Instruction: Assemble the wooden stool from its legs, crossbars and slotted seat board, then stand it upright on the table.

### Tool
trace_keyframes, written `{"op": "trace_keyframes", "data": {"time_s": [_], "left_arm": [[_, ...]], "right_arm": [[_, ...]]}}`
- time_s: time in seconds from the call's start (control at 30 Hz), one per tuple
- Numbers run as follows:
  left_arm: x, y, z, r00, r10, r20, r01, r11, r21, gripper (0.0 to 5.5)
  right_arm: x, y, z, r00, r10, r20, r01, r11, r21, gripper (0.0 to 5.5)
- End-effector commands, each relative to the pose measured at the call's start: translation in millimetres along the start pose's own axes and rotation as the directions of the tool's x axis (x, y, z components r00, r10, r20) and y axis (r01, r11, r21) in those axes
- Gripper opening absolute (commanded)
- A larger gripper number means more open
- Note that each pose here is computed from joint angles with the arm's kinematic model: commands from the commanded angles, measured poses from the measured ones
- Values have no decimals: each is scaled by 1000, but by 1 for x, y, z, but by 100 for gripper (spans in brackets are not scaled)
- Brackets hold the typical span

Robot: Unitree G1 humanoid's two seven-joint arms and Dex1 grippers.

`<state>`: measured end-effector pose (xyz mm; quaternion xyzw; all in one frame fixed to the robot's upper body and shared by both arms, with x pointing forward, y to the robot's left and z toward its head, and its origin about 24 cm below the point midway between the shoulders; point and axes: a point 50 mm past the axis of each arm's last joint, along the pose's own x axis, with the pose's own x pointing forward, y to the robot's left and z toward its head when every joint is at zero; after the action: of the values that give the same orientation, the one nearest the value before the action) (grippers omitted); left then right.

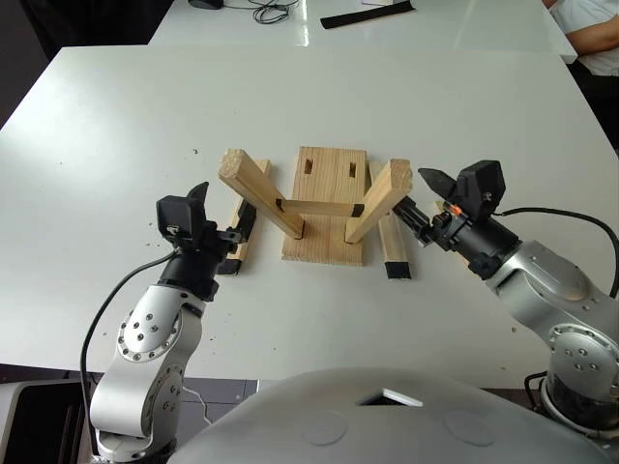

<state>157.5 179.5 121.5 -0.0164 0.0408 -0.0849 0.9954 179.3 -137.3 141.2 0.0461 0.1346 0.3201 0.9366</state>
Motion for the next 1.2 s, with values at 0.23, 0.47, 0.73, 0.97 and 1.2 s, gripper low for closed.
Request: {"op": "trace_keyframes", "data": {"time_s": [0.23, 0.47, 0.73, 0.97, 1.2], "left_arm": [[-2, -16, 11, 964, -258, 68, 265, 955, -134, 384], [-5, -2, 11, 963, -265, 57, 270, 954, -126, 384], [26, 42, 99, 863, -109, 494, 278, 918, -283, 384], [14, -19, 146, 595, -577, 560, 751, 648, -131, 384], [31, -29, 135, 562, -706, 431, 824, 522, -220, 384]], "right_arm": [[1, -31, 6, 983, 184, -22, -184, 983, 1, 369], [12, -44, 8, 993, 117, 20, -117, 993, 1, 369], [6, -65, 76, 915, 212, 342, -272, 952, 138, 369], [-34, -15, 137, 627, 630, 459, -716, 698, 19, 369], [-27, 8, 152, 465, 760, 454, -844, 535, -33, 369]]}}
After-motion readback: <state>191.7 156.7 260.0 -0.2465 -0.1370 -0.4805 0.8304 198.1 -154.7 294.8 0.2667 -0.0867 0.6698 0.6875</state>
